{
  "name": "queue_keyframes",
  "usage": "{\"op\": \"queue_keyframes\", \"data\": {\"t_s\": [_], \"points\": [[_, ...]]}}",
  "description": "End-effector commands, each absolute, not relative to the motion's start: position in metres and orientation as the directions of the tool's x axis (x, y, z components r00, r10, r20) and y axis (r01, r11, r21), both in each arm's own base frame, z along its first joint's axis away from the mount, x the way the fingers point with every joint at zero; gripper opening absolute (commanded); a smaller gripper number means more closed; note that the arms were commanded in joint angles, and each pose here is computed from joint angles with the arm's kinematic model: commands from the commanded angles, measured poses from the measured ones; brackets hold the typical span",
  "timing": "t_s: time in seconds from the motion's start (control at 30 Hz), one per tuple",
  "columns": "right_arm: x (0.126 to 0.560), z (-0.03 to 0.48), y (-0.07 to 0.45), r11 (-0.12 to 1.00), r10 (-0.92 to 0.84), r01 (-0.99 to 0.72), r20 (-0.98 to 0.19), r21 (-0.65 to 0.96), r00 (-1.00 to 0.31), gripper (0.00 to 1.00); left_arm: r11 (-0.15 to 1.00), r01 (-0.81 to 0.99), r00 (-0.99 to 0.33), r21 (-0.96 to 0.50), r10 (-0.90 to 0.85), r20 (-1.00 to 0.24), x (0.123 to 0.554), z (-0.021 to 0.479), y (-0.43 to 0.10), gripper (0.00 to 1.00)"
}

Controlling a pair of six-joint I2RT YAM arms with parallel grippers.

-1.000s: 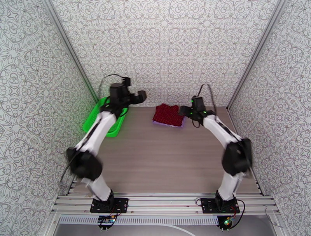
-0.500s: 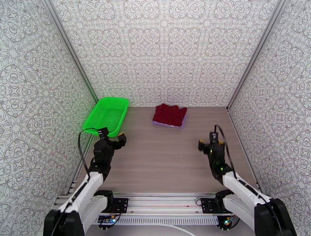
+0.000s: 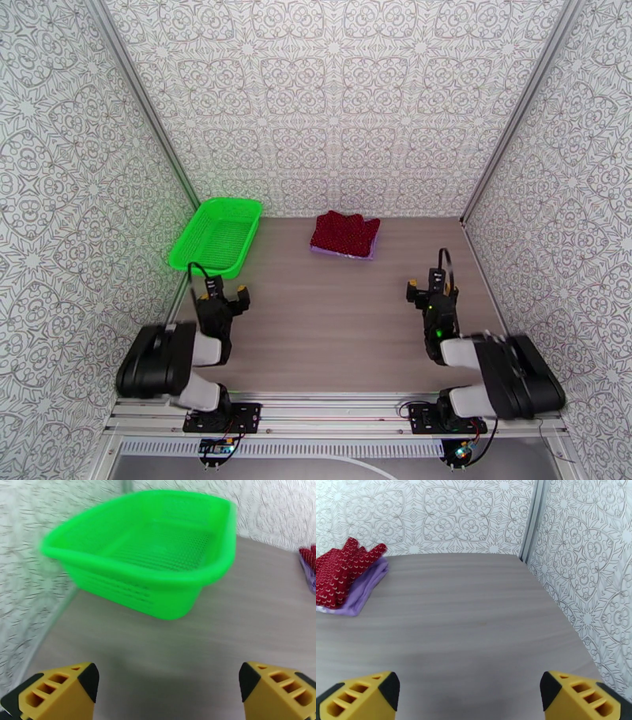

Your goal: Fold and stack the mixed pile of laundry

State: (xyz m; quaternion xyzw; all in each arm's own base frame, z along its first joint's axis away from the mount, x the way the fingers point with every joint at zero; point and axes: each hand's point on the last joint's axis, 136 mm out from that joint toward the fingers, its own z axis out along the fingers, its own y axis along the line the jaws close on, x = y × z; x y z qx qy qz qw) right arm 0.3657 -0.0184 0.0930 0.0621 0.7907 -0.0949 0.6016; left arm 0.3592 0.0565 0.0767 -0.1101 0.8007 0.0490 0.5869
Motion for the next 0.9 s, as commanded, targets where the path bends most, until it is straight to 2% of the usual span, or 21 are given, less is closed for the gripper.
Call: {"op": "queue_keyframes", "data": {"t_s": [0.0, 0.07, 0.13, 0.37, 0.7, 0.87], "points": [[0.394, 0.120, -0.015, 0.989, 0.044, 0.148, -0.973, 0.010, -0.228, 0.99, 0.987, -0.151, -0.173, -0.048, -0.074, -0.982, 0.390, 0.118, 0.049, 1.00], [0.401, 0.116, -0.011, 0.994, 0.035, 0.112, -0.965, 0.006, -0.260, 0.99, 0.987, -0.154, -0.275, -0.039, -0.081, -0.958, 0.397, 0.110, 0.048, 0.99], [0.401, 0.117, -0.010, 0.994, 0.035, 0.108, -0.969, 0.008, -0.246, 0.99, 0.987, -0.155, -0.233, -0.028, -0.064, -0.970, 0.397, 0.114, 0.047, 0.99], [0.400, 0.118, -0.011, 0.994, 0.032, 0.110, -0.968, 0.004, -0.250, 0.99, 0.989, -0.141, -0.265, 0.035, -0.004, -0.964, 0.400, 0.112, 0.035, 0.99], [0.400, 0.118, -0.010, 0.994, 0.031, 0.108, -0.968, 0.004, -0.249, 0.99, 0.995, -0.102, -0.277, -0.001, -0.029, -0.961, 0.403, 0.110, 0.035, 0.99], [0.399, 0.118, -0.011, 0.994, 0.030, 0.109, -0.968, 0.002, -0.249, 0.99, 0.996, -0.087, -0.271, 0.026, 0.002, -0.963, 0.402, 0.111, 0.029, 0.99]]}}
